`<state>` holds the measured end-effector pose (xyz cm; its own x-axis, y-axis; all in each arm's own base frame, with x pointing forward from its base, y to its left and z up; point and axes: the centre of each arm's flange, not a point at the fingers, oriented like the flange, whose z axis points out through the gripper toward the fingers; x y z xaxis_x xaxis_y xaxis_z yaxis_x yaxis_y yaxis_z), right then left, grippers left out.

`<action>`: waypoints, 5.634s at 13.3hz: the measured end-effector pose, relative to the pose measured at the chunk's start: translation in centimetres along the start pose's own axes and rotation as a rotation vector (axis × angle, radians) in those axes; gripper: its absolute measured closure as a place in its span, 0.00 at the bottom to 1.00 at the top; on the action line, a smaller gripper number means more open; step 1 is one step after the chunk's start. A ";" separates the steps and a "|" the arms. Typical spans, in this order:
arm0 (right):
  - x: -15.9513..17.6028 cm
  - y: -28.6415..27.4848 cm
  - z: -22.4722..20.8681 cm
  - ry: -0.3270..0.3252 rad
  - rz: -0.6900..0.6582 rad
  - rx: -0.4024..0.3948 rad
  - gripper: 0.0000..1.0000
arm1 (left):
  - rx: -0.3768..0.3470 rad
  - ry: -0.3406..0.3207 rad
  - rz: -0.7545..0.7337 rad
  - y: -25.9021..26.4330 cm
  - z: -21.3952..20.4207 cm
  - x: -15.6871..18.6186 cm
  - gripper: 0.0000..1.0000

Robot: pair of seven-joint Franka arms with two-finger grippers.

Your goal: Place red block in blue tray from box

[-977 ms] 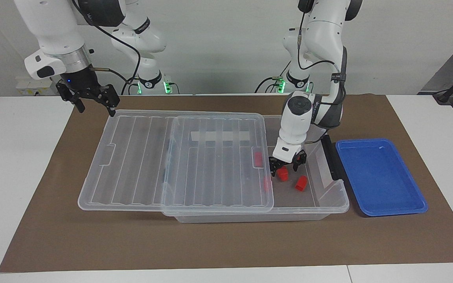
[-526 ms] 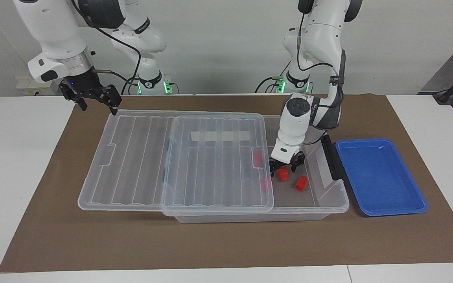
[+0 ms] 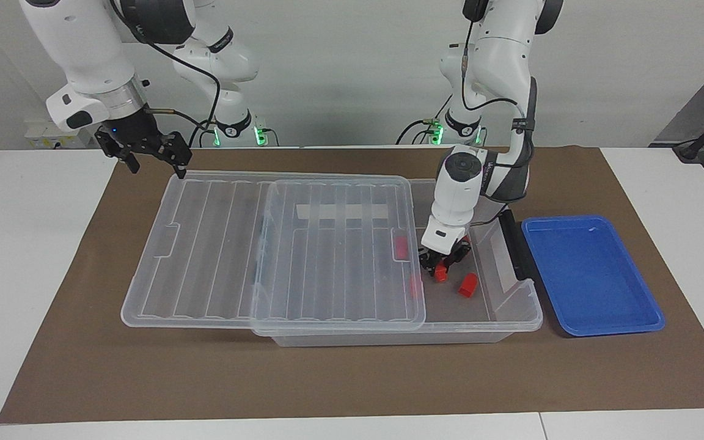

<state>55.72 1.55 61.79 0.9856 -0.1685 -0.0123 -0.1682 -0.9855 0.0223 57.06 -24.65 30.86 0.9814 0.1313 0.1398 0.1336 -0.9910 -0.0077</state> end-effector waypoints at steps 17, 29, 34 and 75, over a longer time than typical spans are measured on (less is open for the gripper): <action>3.9 6.4 8.1 0.136 0.043 0.019 0.99 | -0.056 -0.187 0.066 -25.4 -28.9 8.8 0.66; 6.7 6.1 14.9 0.163 0.018 0.031 0.99 | -0.024 -0.135 0.181 -35.3 -28.1 9.2 0.66; 6.1 2.2 14.8 0.148 -0.053 0.034 0.99 | -0.005 -0.076 0.183 -35.2 -24.5 7.9 0.66; 0.3 1.2 4.0 0.055 0.084 0.043 0.22 | -0.010 -0.012 0.077 -37.9 -2.4 8.4 0.25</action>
<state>55.80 0.25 57.78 0.9672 -0.2502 0.0431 -0.2494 -0.9681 -0.0216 59.94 13.93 34.69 0.9903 0.0552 0.1277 0.0567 -0.9984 -0.0079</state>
